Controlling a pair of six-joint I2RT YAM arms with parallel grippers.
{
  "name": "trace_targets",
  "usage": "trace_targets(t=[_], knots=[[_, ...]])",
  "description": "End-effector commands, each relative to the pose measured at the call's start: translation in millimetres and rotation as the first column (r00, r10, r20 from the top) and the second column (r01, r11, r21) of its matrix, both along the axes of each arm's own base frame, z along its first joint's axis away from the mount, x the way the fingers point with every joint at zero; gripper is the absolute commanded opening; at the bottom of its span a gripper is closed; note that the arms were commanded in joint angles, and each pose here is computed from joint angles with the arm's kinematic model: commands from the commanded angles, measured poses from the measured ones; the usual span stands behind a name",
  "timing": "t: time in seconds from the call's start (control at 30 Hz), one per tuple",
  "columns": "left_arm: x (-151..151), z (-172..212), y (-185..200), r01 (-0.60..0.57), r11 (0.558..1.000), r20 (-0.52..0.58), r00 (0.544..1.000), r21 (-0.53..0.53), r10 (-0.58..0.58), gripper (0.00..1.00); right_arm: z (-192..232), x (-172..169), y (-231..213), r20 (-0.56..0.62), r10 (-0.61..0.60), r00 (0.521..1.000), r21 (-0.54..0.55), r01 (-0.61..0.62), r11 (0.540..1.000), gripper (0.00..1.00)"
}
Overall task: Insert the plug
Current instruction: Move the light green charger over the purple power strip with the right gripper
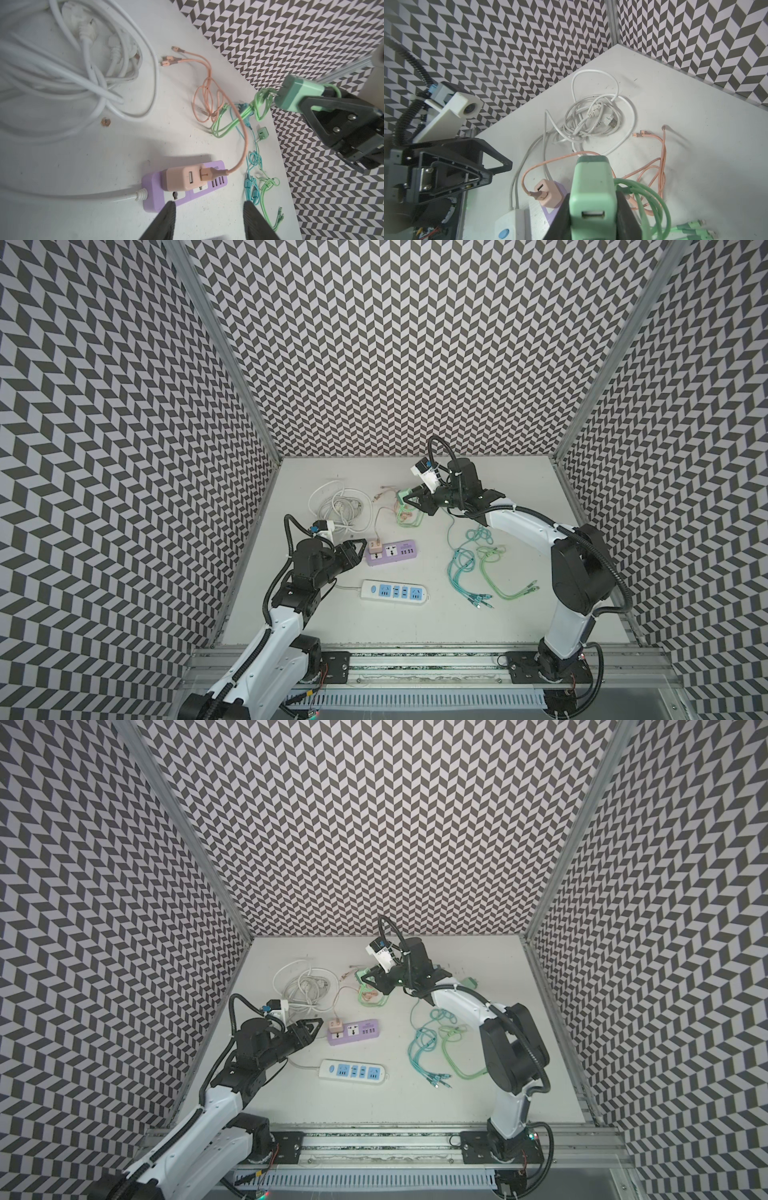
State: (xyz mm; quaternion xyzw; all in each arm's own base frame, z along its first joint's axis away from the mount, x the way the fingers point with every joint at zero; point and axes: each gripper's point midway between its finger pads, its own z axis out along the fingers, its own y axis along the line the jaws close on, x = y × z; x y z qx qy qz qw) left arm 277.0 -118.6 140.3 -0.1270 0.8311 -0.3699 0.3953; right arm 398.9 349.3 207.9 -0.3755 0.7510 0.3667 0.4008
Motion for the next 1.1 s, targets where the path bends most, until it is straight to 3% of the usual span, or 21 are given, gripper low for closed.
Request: trace_targets(t=[0.0, 0.47, 1.07], knots=[[2, -11, 8, -0.037, 0.999, -0.005, 0.999, 0.031, 0.038, 0.52, -6, -2, 2, 0.081, 0.078, 0.994, -0.077, -0.072, 0.994, 0.11], [3, -44, 7, -0.027, 0.999, -0.065, 0.997, 0.042, 0.030, 0.47, -64, -18, 12, 0.061, 0.231, 0.971, -0.341, -0.198, 0.919, 0.09], [2, -74, 3, 0.003, 0.999, -0.126, 0.992, 0.047, 0.003, 0.45, -82, -32, 31, 0.022, 0.332, 0.943, -0.433, -0.290, 0.854, 0.09]])
